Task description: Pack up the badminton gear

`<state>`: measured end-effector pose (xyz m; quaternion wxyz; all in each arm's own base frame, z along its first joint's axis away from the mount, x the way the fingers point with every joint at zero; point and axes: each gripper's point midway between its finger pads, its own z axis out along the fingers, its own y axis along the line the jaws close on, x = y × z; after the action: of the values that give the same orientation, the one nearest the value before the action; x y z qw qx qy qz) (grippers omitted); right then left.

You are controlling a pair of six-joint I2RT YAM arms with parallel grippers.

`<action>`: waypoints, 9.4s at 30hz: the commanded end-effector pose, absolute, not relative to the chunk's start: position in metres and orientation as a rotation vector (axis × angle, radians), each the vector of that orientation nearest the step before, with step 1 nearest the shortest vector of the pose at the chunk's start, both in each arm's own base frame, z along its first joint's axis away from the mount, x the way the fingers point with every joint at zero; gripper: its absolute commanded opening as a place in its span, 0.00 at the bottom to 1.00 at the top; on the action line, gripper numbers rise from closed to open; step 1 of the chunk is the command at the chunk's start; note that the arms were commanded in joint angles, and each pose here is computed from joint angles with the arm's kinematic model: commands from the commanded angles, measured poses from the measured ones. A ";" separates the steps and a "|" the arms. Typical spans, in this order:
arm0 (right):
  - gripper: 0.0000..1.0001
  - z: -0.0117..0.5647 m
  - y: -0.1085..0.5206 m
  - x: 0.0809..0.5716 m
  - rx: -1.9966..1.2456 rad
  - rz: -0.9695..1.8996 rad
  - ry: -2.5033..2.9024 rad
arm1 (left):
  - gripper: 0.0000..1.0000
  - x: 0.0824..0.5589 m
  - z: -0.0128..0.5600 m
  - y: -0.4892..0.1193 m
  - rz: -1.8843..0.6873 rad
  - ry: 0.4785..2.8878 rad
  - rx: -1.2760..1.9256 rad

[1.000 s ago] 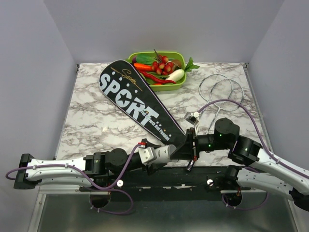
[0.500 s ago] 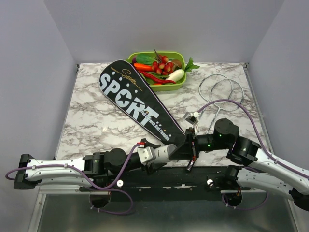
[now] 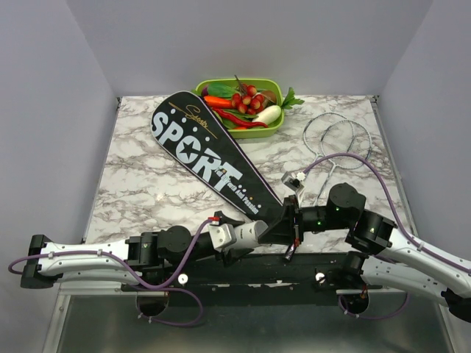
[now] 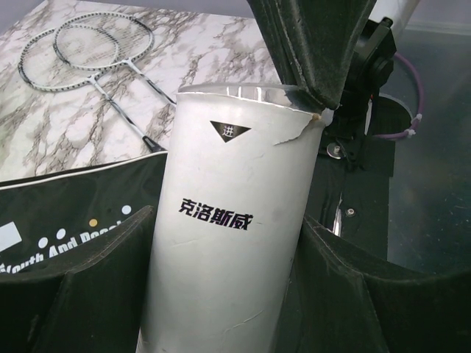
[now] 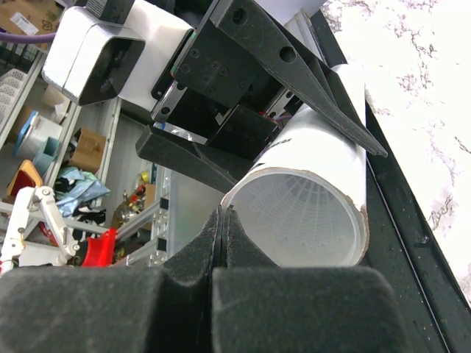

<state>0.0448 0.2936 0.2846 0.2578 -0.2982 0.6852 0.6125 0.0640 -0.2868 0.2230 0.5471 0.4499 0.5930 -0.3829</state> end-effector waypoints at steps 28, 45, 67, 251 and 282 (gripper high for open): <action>0.01 0.267 0.308 0.057 -0.783 1.641 1.838 | 0.00 0.054 0.191 -0.285 -1.015 1.594 0.975; 0.31 0.263 0.312 0.054 -0.770 1.713 1.805 | 0.00 0.045 0.230 -0.278 -1.151 1.479 0.915; 0.23 0.240 0.312 0.042 -0.814 1.738 1.882 | 0.00 0.065 0.266 -0.264 -1.074 1.459 0.807; 1.00 0.097 0.330 0.370 -0.623 1.403 2.357 | 0.99 0.212 0.200 -0.158 -0.639 2.014 0.308; 0.01 0.299 0.368 0.292 -0.725 1.362 1.711 | 0.99 0.213 0.202 -0.152 -0.612 1.999 0.287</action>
<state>0.2847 0.3744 0.2247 0.2742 -0.2973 0.7393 0.5384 0.2152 -0.1548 0.2032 0.4901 0.1183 0.8247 -0.2563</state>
